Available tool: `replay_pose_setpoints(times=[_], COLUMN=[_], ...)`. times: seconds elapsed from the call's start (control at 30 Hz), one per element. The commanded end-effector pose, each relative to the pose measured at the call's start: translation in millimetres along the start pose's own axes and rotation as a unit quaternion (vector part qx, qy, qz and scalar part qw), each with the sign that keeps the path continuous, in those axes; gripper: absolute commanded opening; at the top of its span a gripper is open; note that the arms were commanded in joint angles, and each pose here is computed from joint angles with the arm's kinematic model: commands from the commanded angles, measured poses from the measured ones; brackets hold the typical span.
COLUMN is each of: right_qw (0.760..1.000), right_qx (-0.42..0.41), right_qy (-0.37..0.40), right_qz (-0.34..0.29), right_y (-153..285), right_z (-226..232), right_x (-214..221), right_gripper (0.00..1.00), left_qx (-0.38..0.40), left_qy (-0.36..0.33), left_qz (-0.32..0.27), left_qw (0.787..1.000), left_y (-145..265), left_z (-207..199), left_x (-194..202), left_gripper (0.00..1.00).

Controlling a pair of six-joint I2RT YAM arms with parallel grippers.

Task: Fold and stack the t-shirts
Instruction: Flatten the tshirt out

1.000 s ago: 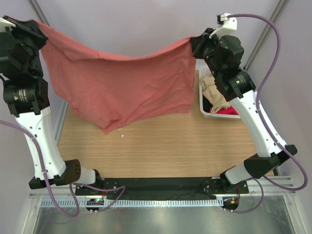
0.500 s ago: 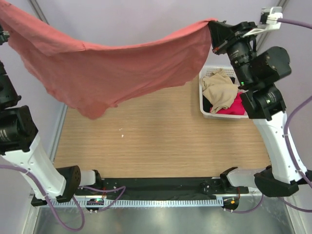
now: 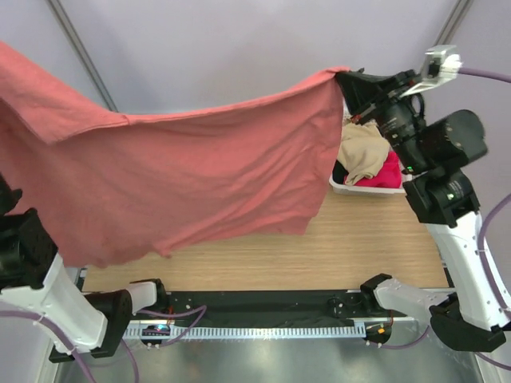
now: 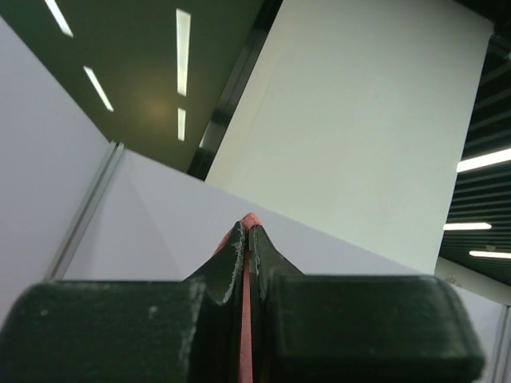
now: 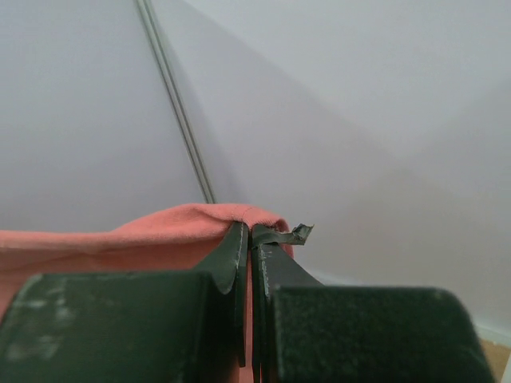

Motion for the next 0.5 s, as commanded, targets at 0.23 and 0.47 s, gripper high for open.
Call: replay_pose_setpoints(times=[0.23,0.47], right_qw=[0.978,0.941], right_qx=[0.172,0.255], right_qy=[-0.011,-0.028], right_qz=[0.119,0.221], right_y=[-28.8,-32.5], right_z=[-125.8,-224.7], right_x=[182.6,296.8], right_gripper=[0.01,0.01], left_qx=[-0.073,-0.093], left_qy=[-0.007,-0.047], left_qz=[0.318,0.496], left_qw=[0.945,0.862], left_y=[41.3,132.2], left_z=[95.8,147.2], left_x=[334.1,532.3], left_gripper=[0.01,0.01])
Point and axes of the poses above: each gripper's point midway between its finger pads, its own y axis back along the fingers, its own z axis along the line the jaws close on, x = y × z, the point moved 1 cm from there along y, back along the fingers, and after that the axes turned 8 degrees about -y, right-handed, at the moved point
